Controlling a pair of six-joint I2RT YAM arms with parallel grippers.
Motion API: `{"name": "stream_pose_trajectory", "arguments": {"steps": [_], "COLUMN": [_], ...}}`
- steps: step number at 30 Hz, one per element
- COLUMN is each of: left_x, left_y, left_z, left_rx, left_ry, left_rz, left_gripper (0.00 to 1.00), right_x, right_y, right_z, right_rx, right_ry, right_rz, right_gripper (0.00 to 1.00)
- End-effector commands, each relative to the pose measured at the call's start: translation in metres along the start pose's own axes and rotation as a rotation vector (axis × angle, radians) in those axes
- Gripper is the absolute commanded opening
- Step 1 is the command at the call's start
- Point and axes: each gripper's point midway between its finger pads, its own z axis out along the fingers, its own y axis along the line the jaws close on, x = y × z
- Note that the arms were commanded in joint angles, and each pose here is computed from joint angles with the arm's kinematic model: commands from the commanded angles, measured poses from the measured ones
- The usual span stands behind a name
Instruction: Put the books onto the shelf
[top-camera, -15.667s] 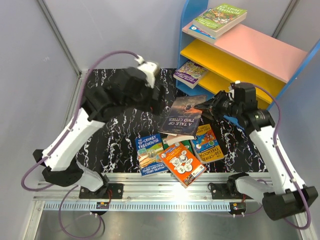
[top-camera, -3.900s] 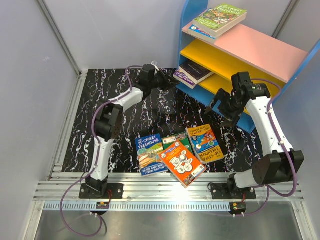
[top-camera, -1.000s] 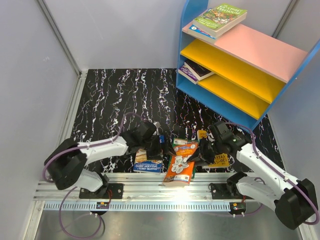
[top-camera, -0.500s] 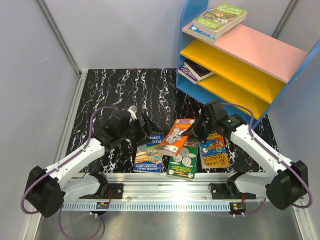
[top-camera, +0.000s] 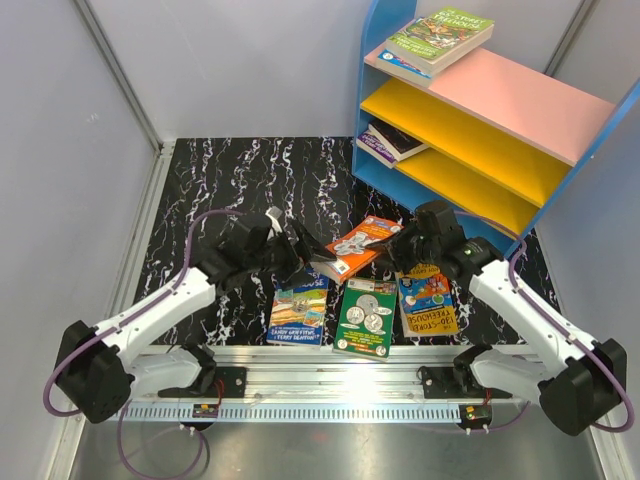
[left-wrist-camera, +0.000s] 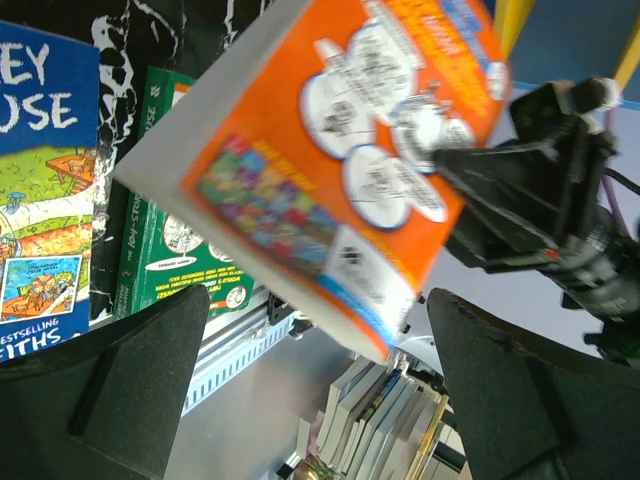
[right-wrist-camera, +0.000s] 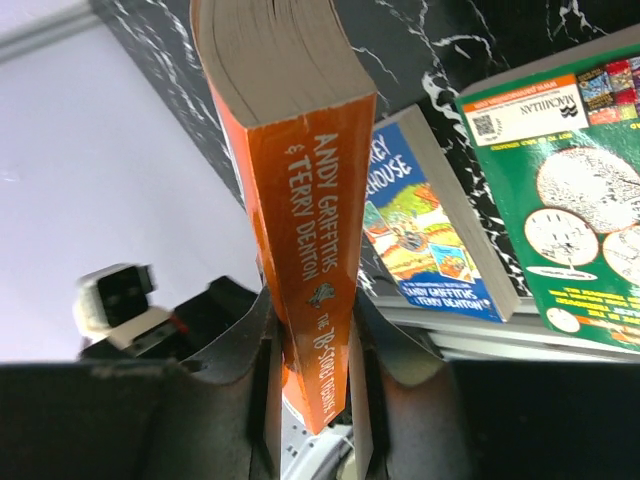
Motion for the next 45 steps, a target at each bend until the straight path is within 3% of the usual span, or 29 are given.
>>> {"name": "stream_pose_trajectory", "arguments": {"steps": [1,7,17,25,28,31,32,36,41,43,44,45], "left_x": [0.009,0.013,0.003,-0.012,-0.015,-0.021,-0.023,-0.031,-0.042,-0.045,-0.049,-0.051], "left_y": [-0.007,-0.012,-0.017,-0.033,-0.040,-0.045,-0.047,-0.043,-0.045,-0.045,-0.047,-0.045], "left_z": [0.008,0.017,0.025,0.036,0.042,0.045,0.048,0.054,0.061,0.066,0.068,0.072], "left_rx": [0.024,0.024,0.048,0.087,0.088,0.093,0.087,0.052,0.059,0.065,0.078,0.073], "left_ry": [0.048,0.057,-0.006,-0.048,-0.046,-0.060,-0.059,-0.069,-0.082,-0.081,-0.086,-0.083], "left_rz": [-0.009,-0.028,-0.073,-0.062,-0.051,-0.036,-0.034,-0.008,0.009,0.023,0.033,0.047], "left_gripper": [0.99,0.99,0.99,0.99,0.90,0.64,0.50,0.23,0.03,0.00,0.00,0.00], "right_x": [-0.014,-0.017,-0.025,-0.018,-0.018,-0.016,-0.015,-0.015,-0.015,-0.014,-0.011,-0.010], "right_y": [0.049,0.061,0.058,0.074,0.074,0.071,0.067,0.062,0.060,0.069,0.072,0.072], "right_z": [-0.028,-0.039,-0.047,-0.051,-0.052,-0.051,-0.048,-0.051,-0.051,-0.055,-0.056,-0.054], "right_rx": [-0.181,-0.285,-0.477,-0.510,-0.515,-0.525,-0.515,-0.527,-0.542,-0.584,-0.586,-0.577], "right_ry": [-0.094,-0.115,-0.086,-0.036,-0.032,-0.011,-0.006,-0.004,0.008,0.020,0.033,0.035], "right_rz": [0.031,0.087,0.387,0.373,0.384,0.401,0.408,0.423,0.444,0.426,0.412,0.398], "right_gripper": [0.00,0.00,0.00,0.00,0.00,0.00,0.00,0.00,0.00,0.00,0.12,0.35]}}
